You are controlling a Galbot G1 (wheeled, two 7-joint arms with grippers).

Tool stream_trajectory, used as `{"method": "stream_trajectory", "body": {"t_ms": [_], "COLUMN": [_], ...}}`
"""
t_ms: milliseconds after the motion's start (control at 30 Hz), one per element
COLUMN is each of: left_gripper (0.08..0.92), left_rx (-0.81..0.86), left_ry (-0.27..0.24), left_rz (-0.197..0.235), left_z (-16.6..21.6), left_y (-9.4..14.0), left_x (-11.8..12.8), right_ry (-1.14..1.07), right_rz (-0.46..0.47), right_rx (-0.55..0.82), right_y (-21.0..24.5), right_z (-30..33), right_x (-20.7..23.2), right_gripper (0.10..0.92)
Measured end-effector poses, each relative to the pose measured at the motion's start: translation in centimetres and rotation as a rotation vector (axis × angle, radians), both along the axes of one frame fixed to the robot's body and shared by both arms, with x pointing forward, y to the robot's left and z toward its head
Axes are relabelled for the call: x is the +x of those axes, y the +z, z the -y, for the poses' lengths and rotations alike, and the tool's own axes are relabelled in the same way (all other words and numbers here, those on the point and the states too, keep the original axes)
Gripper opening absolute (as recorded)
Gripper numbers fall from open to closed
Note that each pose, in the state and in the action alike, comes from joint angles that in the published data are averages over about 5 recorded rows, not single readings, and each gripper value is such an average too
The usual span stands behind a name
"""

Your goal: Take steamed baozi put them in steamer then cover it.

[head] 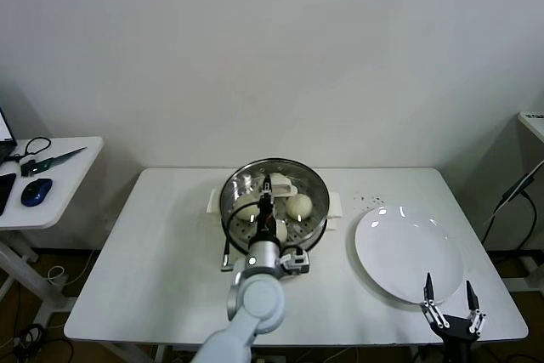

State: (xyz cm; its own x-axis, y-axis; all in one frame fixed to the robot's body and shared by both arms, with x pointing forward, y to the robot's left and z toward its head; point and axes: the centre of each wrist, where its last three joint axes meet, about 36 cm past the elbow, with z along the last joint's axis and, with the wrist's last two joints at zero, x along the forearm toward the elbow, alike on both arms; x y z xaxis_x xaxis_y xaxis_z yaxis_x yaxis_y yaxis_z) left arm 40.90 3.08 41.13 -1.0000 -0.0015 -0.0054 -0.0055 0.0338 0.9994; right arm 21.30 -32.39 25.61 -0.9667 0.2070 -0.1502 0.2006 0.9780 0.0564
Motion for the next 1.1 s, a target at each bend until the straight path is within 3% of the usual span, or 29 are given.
{"method": "stream_trajectory", "body": {"t_ms": [633, 733, 933, 1100], "left_gripper": [0.767, 0.813, 0.822, 0.823], "left_rx": [-0.148, -0.199, -0.397, -0.652], "left_ry": [-0.056, -0.074, -0.117, -0.085], "left_rz": [-0.041, -0.024, 0.028, 0.05], "left_z": [-1.8, -2.7, -5.8, -10.6], "left_y": [2.7, 3.6, 5.5, 5.9], "left_x": [-3.2, -3.9, -4.5, -4.4], "right_ry": [0.017, 0.018, 0.033, 0.054], "right_rz": [-0.017, -0.026, -0.056, -0.074], "right_rx": [0.0, 0.01, 0.015, 0.013], "right_y": [0.3, 0.4, 0.5, 0.6], "right_z": [0.0, -0.1, -0.3, -0.4], "right_x": [0.3, 0.2, -0.1, 0.0], "right_gripper": [0.823, 0.823, 0.823, 0.823]}}
